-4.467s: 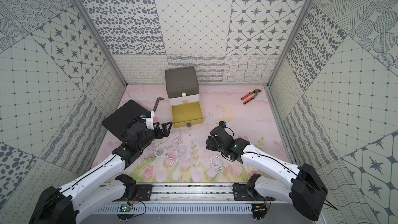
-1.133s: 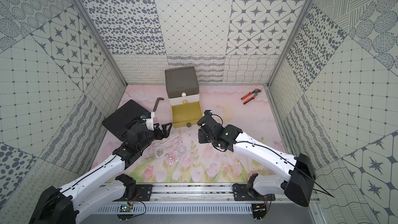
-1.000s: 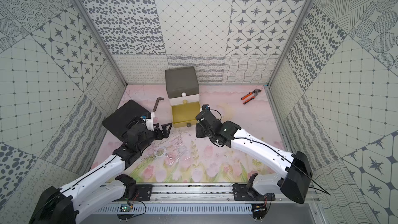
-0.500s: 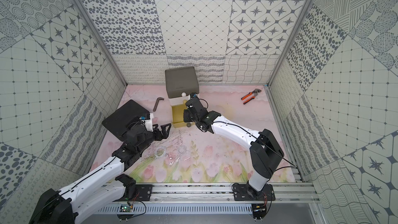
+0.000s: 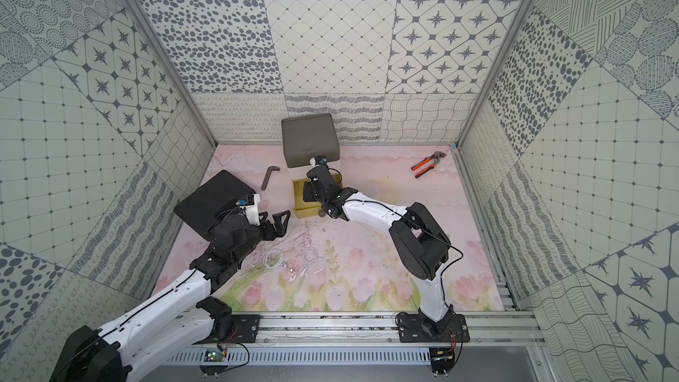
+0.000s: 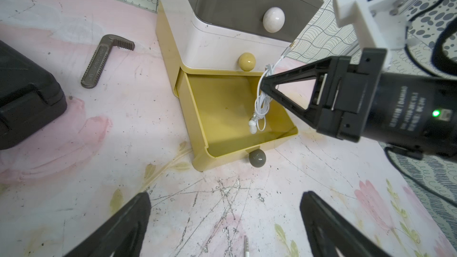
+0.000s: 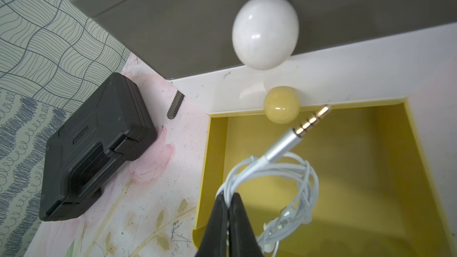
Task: Place the wired earphones into the drawer by color
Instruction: Place the wired earphones in the drawer.
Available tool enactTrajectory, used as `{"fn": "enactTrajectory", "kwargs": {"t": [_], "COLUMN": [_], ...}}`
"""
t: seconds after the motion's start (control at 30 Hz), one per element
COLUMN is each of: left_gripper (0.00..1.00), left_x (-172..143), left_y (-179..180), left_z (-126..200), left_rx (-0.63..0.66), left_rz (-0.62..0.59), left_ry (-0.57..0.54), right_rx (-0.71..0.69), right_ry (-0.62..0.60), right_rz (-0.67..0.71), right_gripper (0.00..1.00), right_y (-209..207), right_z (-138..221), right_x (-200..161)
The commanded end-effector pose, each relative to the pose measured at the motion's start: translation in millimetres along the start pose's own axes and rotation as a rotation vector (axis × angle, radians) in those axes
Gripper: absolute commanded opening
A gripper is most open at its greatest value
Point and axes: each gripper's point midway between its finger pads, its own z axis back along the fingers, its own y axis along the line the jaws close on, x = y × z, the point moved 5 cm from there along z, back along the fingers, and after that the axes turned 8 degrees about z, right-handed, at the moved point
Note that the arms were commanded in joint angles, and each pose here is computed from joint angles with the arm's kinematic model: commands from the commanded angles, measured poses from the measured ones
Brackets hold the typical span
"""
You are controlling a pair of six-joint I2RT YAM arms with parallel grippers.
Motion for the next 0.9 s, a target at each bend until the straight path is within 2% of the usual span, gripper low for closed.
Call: {"fn": "enactTrajectory", "kwargs": {"t": [0.0, 0.43, 0.53, 0.77, 0.87], "left_gripper": [0.99, 0.99, 0.99, 0.99, 0.99], "left_x": [6.9, 7.5, 7.6, 8.9, 9.1], "left_y": [-2.0, -1.8, -1.7, -0.9, -1.5], "left_z": [1.5, 2.1, 2.2, 3.8, 4.1], "left_rx": [-0.002, -0.003, -0.002, 0.003, 0.002], "left_rz": [-0.018, -0.019, -0.023, -0.024, -0.025], "left_ry": [-0.04, -0.044, -0.048, -0.057, -0.055], "right_rx": [0.029, 0.012, 0.014, 0.046, 0.052], "right_ry": [-0.057, 0.004, 0.005, 0.006, 0.0], "right_rz": [-0.038, -0.06, -0.065, -0.075, -0.075], "right_gripper": [0.0, 0.02, 0.07, 0.34, 0.4], "right_y": [6.1, -1.0, -1.7, 0.9, -2.6], "right_z": [-11.5, -35.3, -34.2, -16.7, 0.4], "right_x": [9.6, -17.7, -17.5, -12.3, -10.1]}}
